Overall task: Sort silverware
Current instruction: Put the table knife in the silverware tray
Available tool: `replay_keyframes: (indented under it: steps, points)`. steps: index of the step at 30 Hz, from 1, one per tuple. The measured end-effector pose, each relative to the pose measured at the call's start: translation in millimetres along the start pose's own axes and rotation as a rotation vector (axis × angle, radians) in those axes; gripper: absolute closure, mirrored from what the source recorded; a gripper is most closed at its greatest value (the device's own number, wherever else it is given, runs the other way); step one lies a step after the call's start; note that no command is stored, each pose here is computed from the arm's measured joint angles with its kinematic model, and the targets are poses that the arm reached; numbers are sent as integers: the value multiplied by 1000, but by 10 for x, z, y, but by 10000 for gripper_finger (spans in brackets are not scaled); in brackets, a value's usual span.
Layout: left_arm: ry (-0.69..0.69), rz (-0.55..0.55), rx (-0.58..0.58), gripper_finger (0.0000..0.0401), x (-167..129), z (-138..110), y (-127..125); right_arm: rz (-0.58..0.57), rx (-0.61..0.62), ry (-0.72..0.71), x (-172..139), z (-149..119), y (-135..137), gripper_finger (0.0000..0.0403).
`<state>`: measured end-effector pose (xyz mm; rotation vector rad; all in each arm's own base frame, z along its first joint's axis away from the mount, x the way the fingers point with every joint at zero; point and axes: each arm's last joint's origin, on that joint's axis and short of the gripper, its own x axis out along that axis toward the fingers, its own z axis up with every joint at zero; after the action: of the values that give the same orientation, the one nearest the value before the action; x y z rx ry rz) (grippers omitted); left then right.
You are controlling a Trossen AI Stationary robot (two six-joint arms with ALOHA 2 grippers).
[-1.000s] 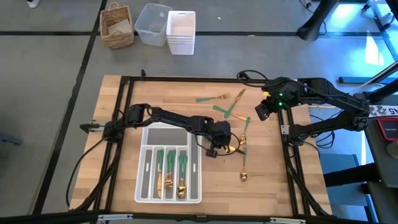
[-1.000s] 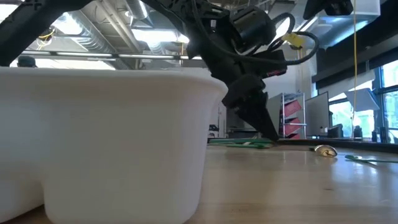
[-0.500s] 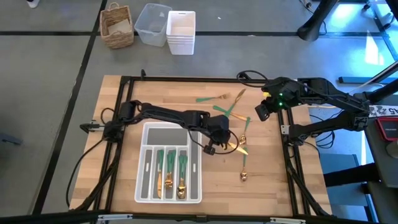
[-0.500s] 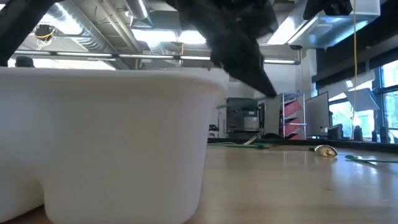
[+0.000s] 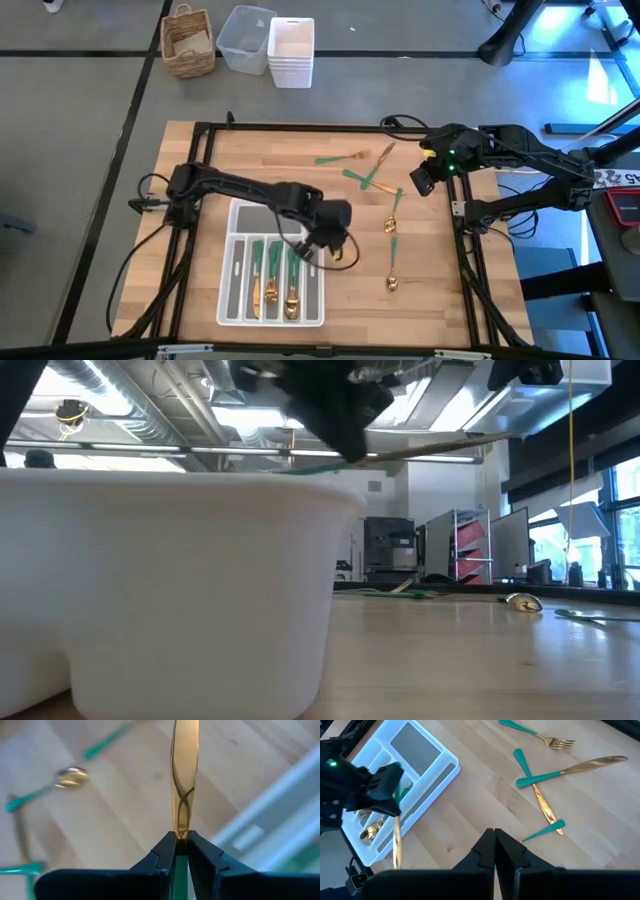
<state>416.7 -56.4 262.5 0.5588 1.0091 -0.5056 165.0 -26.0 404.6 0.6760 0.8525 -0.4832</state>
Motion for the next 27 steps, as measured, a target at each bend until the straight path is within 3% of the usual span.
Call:
replay_keyframes:
  steps: [7,18,27]
  points:
    - [187,-170,107,374,-47,-19,-426,1,0,-1,0,1,1,397]
    - [451,-365,176,373,-98,-84,-1017,3,5,-3,0,3,3,397]
    - [448,-569,222,369,-133,-58,-1448,3,61,-3,1,4,3,397]
